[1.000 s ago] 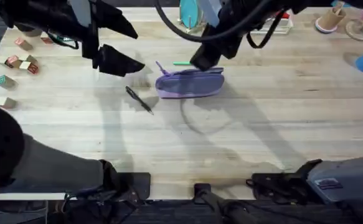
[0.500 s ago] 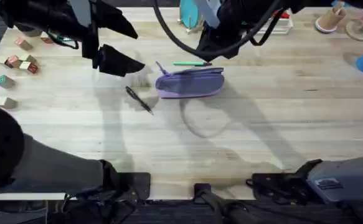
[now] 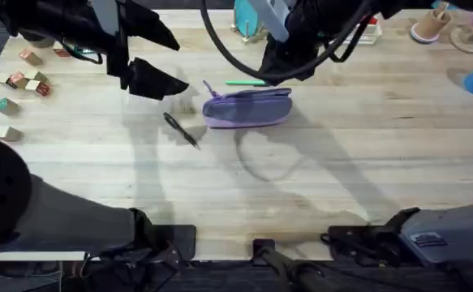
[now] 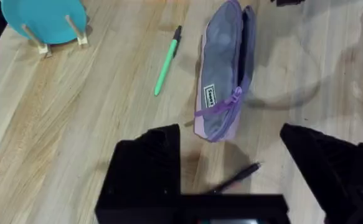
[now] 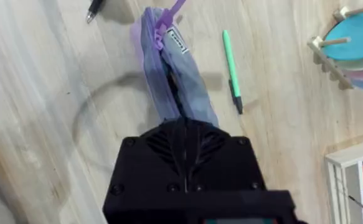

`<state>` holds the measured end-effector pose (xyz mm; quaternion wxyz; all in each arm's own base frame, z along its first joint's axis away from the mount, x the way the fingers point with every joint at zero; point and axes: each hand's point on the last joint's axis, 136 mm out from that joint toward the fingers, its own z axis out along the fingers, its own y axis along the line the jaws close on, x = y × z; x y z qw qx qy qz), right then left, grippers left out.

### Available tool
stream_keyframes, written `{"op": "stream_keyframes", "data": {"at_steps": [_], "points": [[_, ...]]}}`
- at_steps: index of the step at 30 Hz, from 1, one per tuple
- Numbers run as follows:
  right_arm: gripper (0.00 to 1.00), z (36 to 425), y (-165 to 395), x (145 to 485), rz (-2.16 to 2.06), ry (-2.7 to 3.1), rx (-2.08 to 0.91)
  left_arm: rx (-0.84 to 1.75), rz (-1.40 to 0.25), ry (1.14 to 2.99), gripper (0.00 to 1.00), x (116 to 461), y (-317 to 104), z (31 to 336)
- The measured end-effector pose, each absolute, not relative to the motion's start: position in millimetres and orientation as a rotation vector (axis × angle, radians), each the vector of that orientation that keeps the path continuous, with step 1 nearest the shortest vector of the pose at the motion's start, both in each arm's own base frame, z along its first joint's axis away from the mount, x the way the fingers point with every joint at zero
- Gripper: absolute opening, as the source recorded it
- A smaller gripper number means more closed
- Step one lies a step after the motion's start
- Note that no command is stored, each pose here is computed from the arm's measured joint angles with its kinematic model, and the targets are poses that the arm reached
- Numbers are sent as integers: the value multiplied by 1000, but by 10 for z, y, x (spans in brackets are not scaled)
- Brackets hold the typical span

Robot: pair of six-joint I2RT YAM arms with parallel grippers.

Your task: Unzip the bag, pick up the pens from the table one at a time and place them inside, then zip the bag closed.

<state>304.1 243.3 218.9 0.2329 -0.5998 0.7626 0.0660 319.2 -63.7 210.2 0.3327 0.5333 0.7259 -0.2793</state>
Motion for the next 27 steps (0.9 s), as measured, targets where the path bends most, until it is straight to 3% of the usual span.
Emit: {"op": "stream_keyframes", "data": {"at_steps": [7,27], "points": [[30,2129,2429,3034,184,2115,-1660,1393,-730,1896,995,3192,-637,2102],[30,1498,2547,3116,189,2156,-1853,1394,-729,1896,995,3192,-637,2102]]}}
